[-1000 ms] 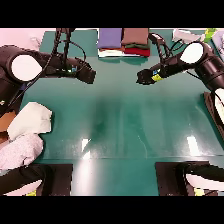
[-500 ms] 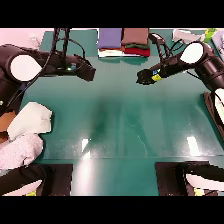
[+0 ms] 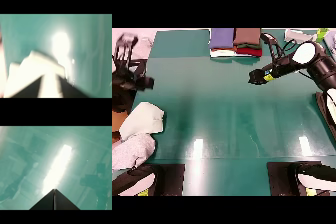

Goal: Fold the shirts.

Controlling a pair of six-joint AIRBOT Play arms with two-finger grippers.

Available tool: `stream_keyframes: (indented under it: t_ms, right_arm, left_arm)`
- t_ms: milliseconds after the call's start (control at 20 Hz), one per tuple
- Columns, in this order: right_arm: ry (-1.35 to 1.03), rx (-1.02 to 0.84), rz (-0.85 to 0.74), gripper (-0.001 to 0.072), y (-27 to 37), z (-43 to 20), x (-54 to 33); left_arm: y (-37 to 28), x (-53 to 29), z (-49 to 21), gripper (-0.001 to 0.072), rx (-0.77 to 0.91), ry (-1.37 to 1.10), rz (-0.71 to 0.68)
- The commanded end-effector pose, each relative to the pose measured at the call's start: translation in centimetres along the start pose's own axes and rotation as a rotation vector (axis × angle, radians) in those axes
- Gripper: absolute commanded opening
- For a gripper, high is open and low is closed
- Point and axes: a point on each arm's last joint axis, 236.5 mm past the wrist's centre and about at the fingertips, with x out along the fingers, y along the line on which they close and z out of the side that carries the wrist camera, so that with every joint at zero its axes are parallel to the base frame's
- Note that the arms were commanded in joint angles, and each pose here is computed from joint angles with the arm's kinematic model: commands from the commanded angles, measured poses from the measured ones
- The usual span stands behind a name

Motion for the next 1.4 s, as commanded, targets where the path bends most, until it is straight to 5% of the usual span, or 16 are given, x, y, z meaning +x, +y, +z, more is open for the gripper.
stream_keyframes:
  t_ms: [0,400,450,550,600,950,1350]
  right_arm:
    - [-0.003,0.000,0.000,0.0017,0.0,0.1,0.0]
    - [-0.004,0.000,0.000,0.0017,0.0,0.1,0.0]
    - [-0.004,0.000,0.000,0.0017,0.0,0.1,0.0]
    - [-0.005,-0.001,0.000,0.0017,0.0,0.1,0.0]
    - [-0.011,-0.004,0.000,0.0018,0.1,0.4,-0.2]
    - [-0.265,-0.126,0.033,0.0017,4.9,8.2,-9.9]
    - [-0.540,-0.173,-0.009,0.0017,5.6,12.5,-22.1]
  left_arm:
    - [2.1,5.7,-6.3,0.0624,-0.056,0.183,0.016]
    - [0.7,11.4,-12.4,0.0621,-0.069,0.291,0.014]
    - [0.8,11.3,-12.4,0.0527,-0.071,0.290,0.015]
    - [0.9,11.0,-12.2,0.0065,-0.073,0.286,0.015]
    - [1.1,10.3,-11.6,0.0027,-0.076,0.269,0.017]
    - [0.2,-12.6,3.3,0.0025,0.079,-0.402,-0.041]
    - [-11.5,-27.8,5.7,0.0024,0.410,-0.777,-0.331]
